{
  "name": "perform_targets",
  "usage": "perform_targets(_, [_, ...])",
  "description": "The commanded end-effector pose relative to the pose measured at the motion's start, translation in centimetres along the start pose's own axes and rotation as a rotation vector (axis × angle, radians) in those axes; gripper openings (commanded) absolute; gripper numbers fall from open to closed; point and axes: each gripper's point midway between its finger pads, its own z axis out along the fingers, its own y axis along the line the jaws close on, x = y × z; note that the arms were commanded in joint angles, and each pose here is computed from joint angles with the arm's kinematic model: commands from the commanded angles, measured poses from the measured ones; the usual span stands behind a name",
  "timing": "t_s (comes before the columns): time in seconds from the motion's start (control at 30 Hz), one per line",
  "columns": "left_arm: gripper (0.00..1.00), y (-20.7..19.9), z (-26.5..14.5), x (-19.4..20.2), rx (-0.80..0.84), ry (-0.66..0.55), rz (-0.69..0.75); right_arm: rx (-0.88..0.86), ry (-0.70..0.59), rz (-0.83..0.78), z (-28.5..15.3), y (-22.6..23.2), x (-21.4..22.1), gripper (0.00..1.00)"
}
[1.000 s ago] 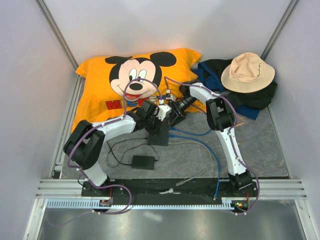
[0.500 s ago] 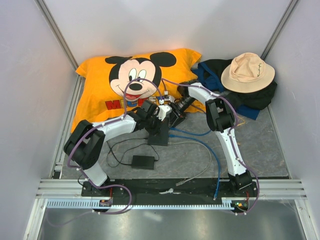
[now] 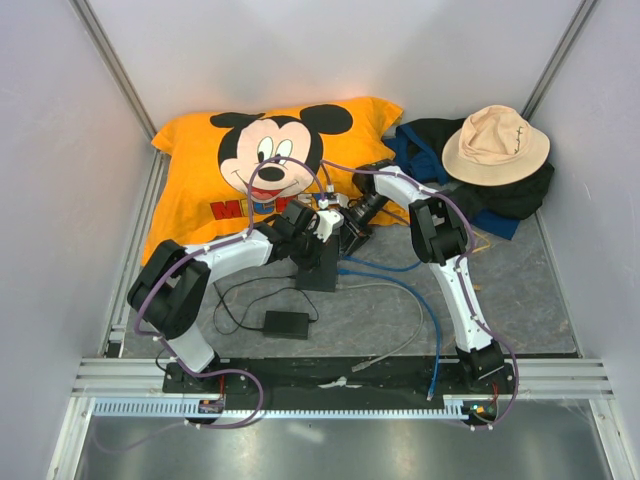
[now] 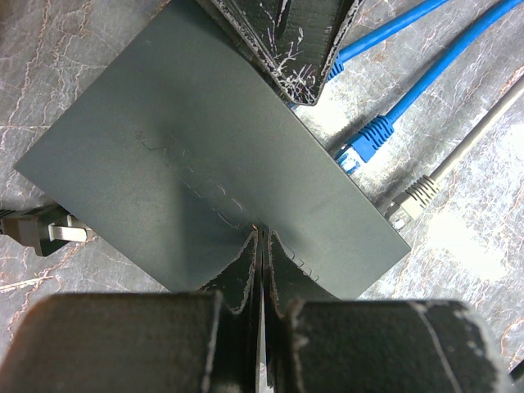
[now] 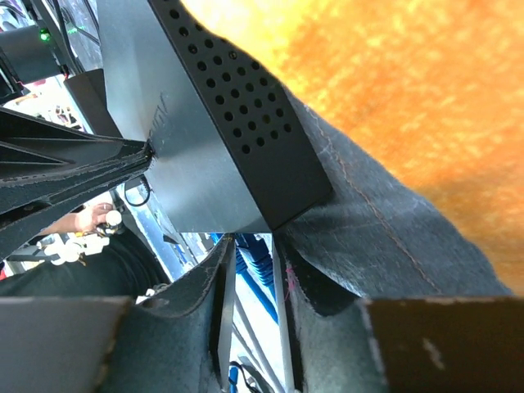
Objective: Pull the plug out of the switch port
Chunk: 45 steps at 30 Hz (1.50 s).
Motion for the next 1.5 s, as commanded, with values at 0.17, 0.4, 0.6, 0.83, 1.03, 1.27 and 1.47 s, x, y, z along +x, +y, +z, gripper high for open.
perform_targets(0.17, [0.02, 0.0, 1.7, 5.6, -0.008, 0.187, 0.003, 0.263, 0.069, -0.080, 2.9, -9.2, 0.3, 0.24])
perform_targets(0.4, [0.02, 0.0, 1.7, 5.7, -0.007, 0.187, 0.001, 0.264, 0.070, -0.078, 3.0, -9.2, 0.2, 0.15])
perform_targets(0.6, [0.02, 0.0, 1.6, 5.7, -0.008, 0.189, -0.001, 0.273, 0.073, -0.076, 2.9, -9.3, 0.3, 0.00])
perform_targets(0.83, [0.02, -0.1, 1.6, 5.7, -0.003, 0.188, 0.000, 0.296, 0.117, -0.104, 2.3, -9.9, 0.9, 0.00])
perform_targets(1.03, [0.02, -0.1, 1.6, 5.7, -0.003, 0.188, 0.002, 0.323, 0.150, -0.113, 1.5, -10.6, 1.1, 0.00])
perform_targets(1.27, [0.02, -0.3, 1.7, 5.8, 0.003, 0.190, 0.006, 0.365, 0.199, -0.133, 0.8, -11.5, 1.6, 0.00])
perform_targets(1.47, [0.02, -0.4, 1.7, 5.8, 0.004, 0.192, 0.009, 0.376, 0.230, -0.147, -0.1, -12.3, 2.1, 0.00])
